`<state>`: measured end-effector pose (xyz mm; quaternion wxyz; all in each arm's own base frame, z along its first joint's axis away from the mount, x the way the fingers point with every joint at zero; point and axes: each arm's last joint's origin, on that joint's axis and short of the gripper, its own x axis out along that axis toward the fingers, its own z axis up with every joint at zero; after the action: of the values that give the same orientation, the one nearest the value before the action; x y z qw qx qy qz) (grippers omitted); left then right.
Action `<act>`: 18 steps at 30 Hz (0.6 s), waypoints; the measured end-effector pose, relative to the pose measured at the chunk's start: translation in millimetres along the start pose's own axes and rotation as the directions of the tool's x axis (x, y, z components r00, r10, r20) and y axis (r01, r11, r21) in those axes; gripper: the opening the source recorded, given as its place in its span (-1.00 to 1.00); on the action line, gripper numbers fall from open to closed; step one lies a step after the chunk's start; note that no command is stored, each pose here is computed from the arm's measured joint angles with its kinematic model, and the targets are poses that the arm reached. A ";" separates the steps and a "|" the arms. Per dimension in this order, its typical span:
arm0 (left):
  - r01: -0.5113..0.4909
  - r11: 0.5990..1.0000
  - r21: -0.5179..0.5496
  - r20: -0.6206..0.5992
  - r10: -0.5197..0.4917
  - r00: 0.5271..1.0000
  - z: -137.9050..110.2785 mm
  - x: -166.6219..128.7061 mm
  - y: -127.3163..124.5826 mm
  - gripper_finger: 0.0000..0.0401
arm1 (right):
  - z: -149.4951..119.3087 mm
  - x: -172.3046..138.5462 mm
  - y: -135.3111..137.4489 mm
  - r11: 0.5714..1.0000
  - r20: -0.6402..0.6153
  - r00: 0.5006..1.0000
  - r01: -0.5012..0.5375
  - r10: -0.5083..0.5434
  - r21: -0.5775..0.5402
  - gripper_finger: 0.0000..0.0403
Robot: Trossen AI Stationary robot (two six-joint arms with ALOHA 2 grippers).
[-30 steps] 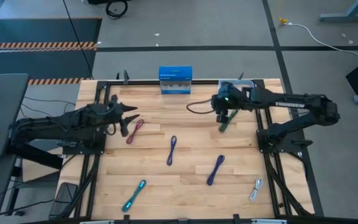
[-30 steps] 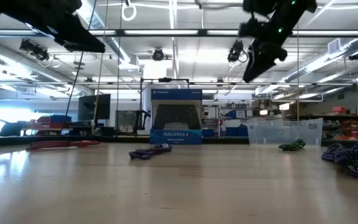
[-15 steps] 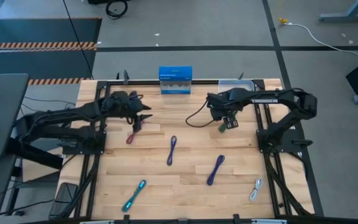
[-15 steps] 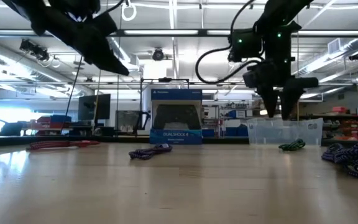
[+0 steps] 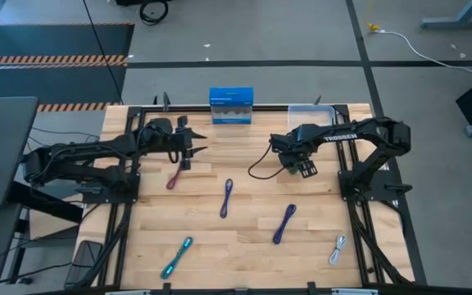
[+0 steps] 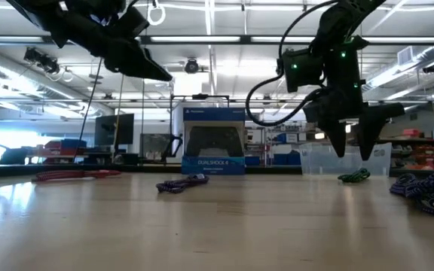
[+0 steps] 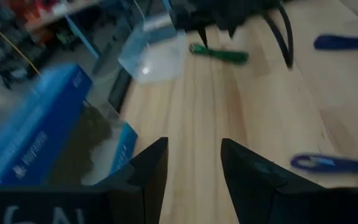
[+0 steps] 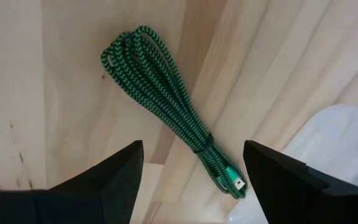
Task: Pick and place USB-C Cables
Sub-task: Put the green charger cable into the bin
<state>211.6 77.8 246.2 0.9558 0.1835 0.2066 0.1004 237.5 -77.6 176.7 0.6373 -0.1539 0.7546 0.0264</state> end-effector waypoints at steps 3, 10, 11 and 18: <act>-0.006 1.000 0.020 0.011 0.006 1.000 1.1 -0.2 0.6 -0.21 | 0.4 5.9 -1.0 1.000 0.010 1.000 0.005 -0.006 0.012 0.40; -0.001 1.000 0.017 0.001 0.001 1.000 0.2 -0.2 0.2 -0.21 | -3.1 23.9 -0.9 0.999 0.035 0.999 0.028 -0.030 0.035 0.40; 0.000 1.000 0.015 -0.001 0.000 1.000 0.0 -0.2 0.1 -0.21 | -3.6 25.6 -0.8 0.999 0.033 0.999 0.035 -0.037 0.037 0.40; 0.008 0.999 -0.051 -0.018 -0.009 1.000 -1.7 -0.2 -0.9 -0.21 | -7.4 38.6 5.0 0.999 0.035 0.999 0.034 -0.035 0.038 0.36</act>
<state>210.8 77.5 244.5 0.9586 0.1574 0.2137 0.1031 223.7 -82.3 139.8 0.6539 -0.1544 0.7406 0.0037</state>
